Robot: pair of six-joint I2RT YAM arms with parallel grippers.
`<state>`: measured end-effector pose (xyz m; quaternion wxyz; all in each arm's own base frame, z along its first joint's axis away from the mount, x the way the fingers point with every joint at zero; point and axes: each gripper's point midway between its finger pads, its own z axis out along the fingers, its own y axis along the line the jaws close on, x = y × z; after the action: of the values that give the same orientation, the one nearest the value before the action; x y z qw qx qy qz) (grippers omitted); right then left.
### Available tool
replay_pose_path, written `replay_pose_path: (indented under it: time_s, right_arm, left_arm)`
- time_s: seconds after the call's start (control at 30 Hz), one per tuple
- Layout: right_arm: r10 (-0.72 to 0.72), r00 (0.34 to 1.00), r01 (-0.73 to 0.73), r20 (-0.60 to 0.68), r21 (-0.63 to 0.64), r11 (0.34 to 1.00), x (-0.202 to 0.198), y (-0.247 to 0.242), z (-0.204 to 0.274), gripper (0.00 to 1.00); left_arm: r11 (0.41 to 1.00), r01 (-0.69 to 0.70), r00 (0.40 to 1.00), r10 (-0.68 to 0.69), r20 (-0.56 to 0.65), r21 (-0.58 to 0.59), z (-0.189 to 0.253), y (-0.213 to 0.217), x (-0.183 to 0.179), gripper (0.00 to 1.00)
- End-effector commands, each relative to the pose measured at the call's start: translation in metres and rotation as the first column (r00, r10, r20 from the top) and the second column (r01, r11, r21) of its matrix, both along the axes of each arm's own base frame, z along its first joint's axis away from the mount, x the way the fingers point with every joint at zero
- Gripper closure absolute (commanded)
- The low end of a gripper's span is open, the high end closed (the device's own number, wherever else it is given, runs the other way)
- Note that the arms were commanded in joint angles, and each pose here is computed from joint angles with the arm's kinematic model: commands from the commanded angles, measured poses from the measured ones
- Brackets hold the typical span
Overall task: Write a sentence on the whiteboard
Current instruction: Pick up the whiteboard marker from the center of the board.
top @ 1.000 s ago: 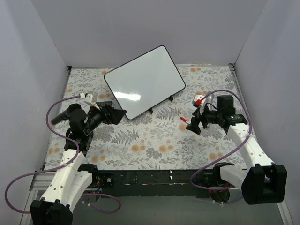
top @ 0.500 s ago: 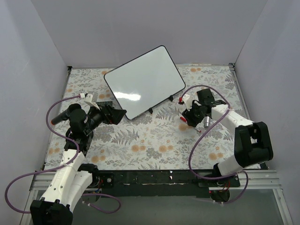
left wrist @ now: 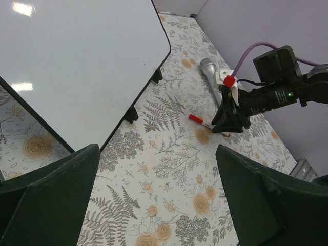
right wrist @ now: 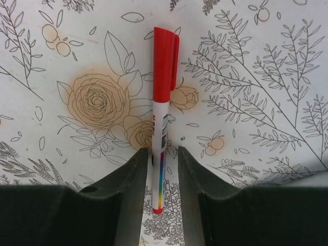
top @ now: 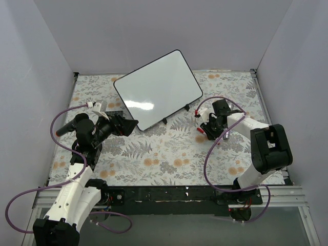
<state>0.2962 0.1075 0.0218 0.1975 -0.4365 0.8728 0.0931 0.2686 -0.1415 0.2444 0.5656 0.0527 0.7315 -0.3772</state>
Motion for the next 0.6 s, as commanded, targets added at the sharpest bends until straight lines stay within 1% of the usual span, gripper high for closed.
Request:
replay_pose_path:
  time_s: [0.0, 0.03, 0.13, 0.17, 0.27, 0.33, 0.37, 0.4, 0.43, 0.47, 0.53, 0.57]
  right_arm:
    - [0.008, 0.998, -0.008, -0.057, 0.009, 1.000, -0.011, 0.003, -0.011, 0.66]
    - [0.007, 0.998, -0.007, -0.064, 0.008, 1.000, -0.013, 0.002, -0.012, 0.69]
    - [0.013, 0.996, -0.012, -0.085, 0.011, 1.000, -0.018, 0.002, -0.015, 0.75]
    - [0.013, 0.996, -0.012, -0.094, 0.008, 1.000, -0.019, 0.002, -0.017, 0.79]
    - [0.017, 0.996, -0.016, -0.090, 0.013, 1.000, -0.019, 0.003, -0.015, 0.84]
    - [0.035, 0.996, -0.031, -0.084, 0.046, 0.998, -0.021, 0.008, -0.010, 0.87]
    - [0.053, 0.997, -0.049, -0.058, 0.066, 0.997, -0.020, 0.011, -0.001, 0.88]
    - [0.073, 0.996, -0.068, -0.048, 0.101, 0.993, -0.021, 0.017, 0.004, 0.89]
    - [0.088, 0.996, -0.083, -0.036, 0.117, 0.990, -0.022, 0.019, 0.008, 0.90]
    - [0.108, 0.994, -0.107, 0.003, 0.133, 0.985, -0.021, 0.022, 0.018, 0.91]
    - [0.134, 0.990, -0.138, 0.034, 0.167, 0.976, -0.024, 0.027, 0.025, 0.92]
    - [0.146, 0.987, -0.157, 0.071, 0.181, 0.971, -0.023, 0.029, 0.034, 0.92]
  left_arm:
    - [1.000, 0.020, 1.000, -0.020, 0.015, 0.002, 0.002, -0.003, -0.002, 0.02]
    - [1.000, 0.026, 1.000, -0.026, 0.016, -0.001, 0.001, -0.004, -0.002, 0.02]
    - [0.998, 0.057, 0.998, -0.057, 0.007, -0.009, 0.000, -0.008, -0.003, 0.02]
    - [0.998, 0.063, 0.998, -0.063, -0.002, -0.013, -0.002, -0.009, -0.003, 0.02]
    - [0.994, 0.103, 0.995, -0.103, -0.013, -0.032, -0.003, -0.015, -0.007, 0.02]
    - [0.987, 0.150, 0.988, -0.152, -0.022, -0.053, -0.004, -0.022, -0.011, 0.02]
    - [0.984, 0.169, 0.985, -0.171, -0.030, -0.062, -0.005, -0.026, -0.013, 0.02]
    - [0.979, 0.183, 0.978, -0.191, -0.079, -0.094, -0.012, -0.031, -0.012, 0.02]
    - [0.968, 0.223, 0.968, -0.234, -0.088, -0.111, -0.012, -0.037, -0.016, 0.02]
    - [0.957, 0.259, 0.954, -0.274, -0.119, -0.130, -0.016, -0.048, -0.020, 0.02]
    - [0.944, 0.280, 0.927, -0.314, -0.205, -0.175, -0.028, -0.064, -0.022, 0.02]
    - [0.936, 0.302, 0.914, -0.339, -0.225, -0.181, -0.030, -0.078, -0.029, 0.02]
